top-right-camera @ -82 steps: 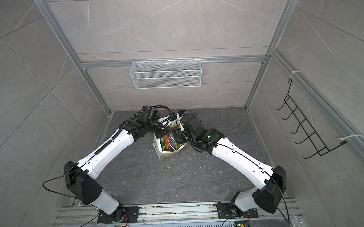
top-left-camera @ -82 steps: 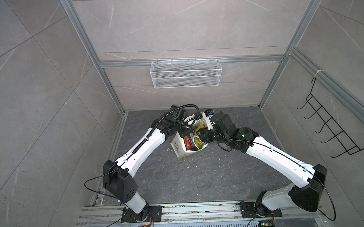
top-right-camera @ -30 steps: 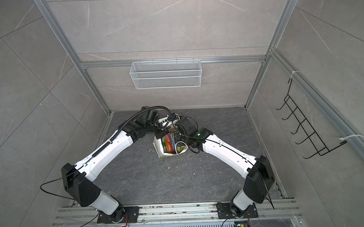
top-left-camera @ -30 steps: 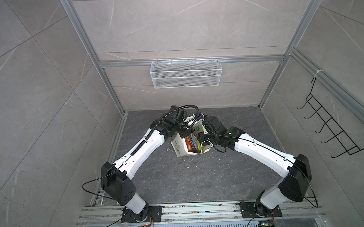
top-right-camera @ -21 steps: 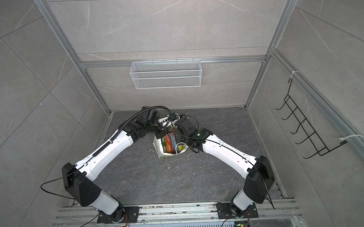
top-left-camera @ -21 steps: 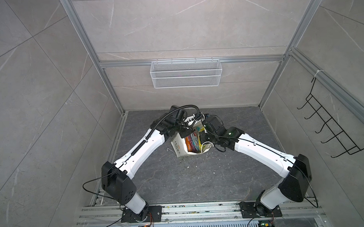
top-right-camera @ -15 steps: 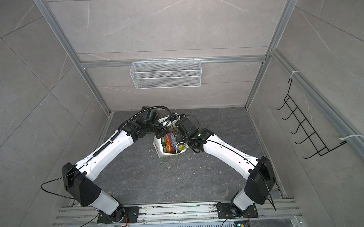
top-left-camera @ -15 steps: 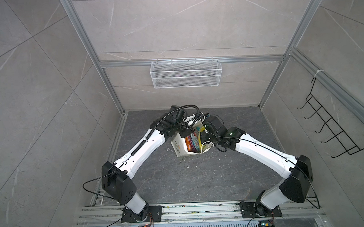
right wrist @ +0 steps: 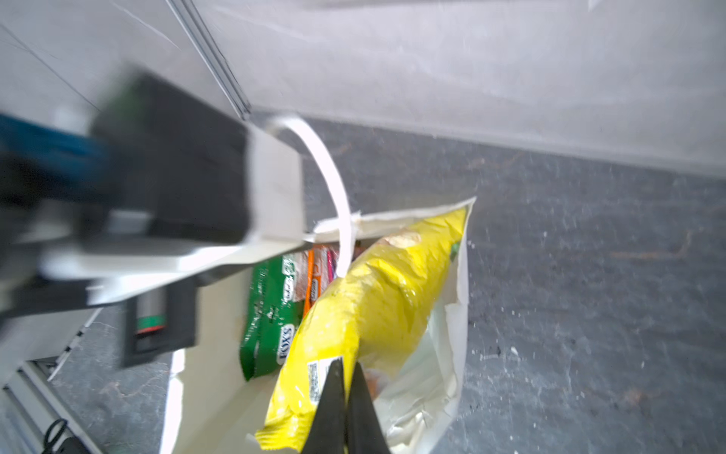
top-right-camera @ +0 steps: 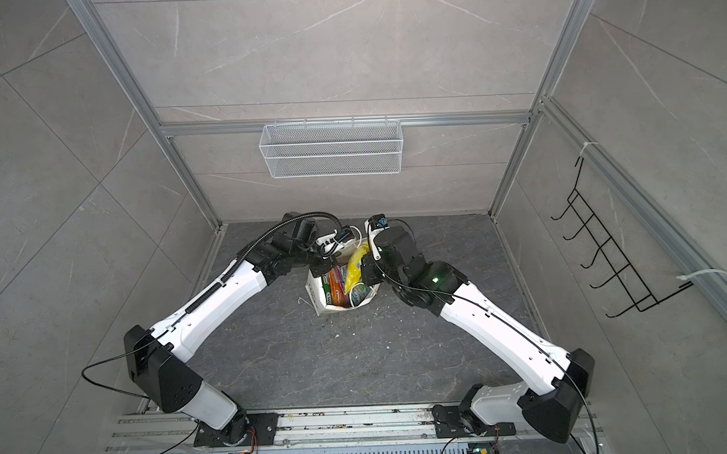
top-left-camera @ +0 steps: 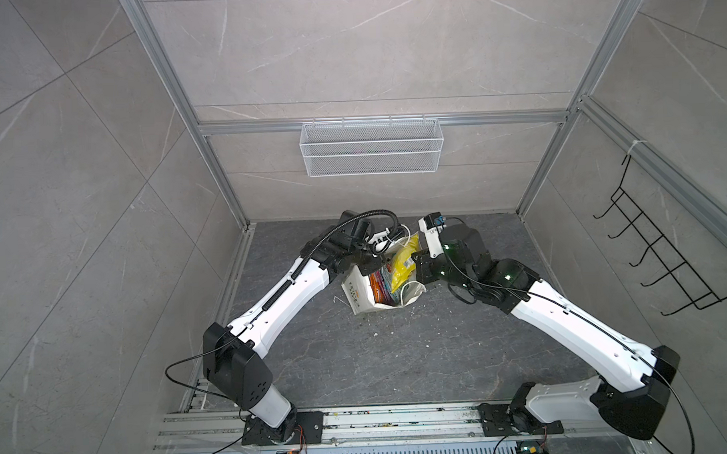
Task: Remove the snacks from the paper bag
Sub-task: 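Lift the yellow chip packet out of the bag with the right gripper, then carry the yellow chip packet away from the bag with the right gripper, then lower the right gripper and release the yellow chip packet onto the table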
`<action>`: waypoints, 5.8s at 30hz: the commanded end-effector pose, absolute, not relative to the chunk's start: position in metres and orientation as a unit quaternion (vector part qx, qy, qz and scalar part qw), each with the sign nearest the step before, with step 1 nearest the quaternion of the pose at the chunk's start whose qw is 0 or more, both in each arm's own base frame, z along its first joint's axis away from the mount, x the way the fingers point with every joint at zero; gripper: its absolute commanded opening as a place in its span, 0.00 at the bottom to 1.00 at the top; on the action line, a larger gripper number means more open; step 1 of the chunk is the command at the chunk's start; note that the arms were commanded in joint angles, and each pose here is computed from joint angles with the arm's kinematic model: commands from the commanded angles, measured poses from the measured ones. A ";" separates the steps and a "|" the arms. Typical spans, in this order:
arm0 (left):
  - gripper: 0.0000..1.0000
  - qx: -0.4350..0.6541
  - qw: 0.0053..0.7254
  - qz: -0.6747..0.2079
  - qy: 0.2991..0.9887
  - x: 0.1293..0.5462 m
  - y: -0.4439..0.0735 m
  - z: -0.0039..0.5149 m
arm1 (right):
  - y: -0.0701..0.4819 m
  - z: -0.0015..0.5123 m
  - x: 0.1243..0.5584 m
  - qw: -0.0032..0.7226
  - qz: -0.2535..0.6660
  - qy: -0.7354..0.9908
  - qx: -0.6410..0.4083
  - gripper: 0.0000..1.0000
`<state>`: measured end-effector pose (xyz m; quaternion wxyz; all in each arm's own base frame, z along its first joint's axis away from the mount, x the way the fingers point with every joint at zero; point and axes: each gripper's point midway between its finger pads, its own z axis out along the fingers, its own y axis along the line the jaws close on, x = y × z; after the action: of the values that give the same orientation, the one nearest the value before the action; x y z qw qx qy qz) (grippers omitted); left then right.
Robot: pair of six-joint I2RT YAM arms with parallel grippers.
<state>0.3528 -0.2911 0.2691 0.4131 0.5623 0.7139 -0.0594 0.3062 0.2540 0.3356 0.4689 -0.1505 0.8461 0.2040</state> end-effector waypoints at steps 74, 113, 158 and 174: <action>0.00 0.577 0.488 -0.064 0.652 0.373 -0.327 0.310 | -0.027 0.196 0.522 0.199 -0.169 0.962 0.079 0.71; 0.00 0.571 0.494 -0.091 0.650 0.396 -0.333 0.300 | -0.009 0.261 0.360 0.446 -0.052 0.890 0.077 0.96; 0.00 0.547 0.495 -0.121 0.665 0.385 -0.330 0.288 | -0.089 0.046 0.451 0.260 0.089 0.927 0.257 0.64; 0.00 0.542 0.499 -0.122 0.665 0.387 -0.331 0.287 | -0.088 0.108 0.435 0.331 0.083 0.893 0.294 0.68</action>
<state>0.3949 -0.3223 0.2529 0.4615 0.5467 0.6921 -0.0957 0.4432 -0.0726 0.1034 0.3233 0.2476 0.9083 0.0958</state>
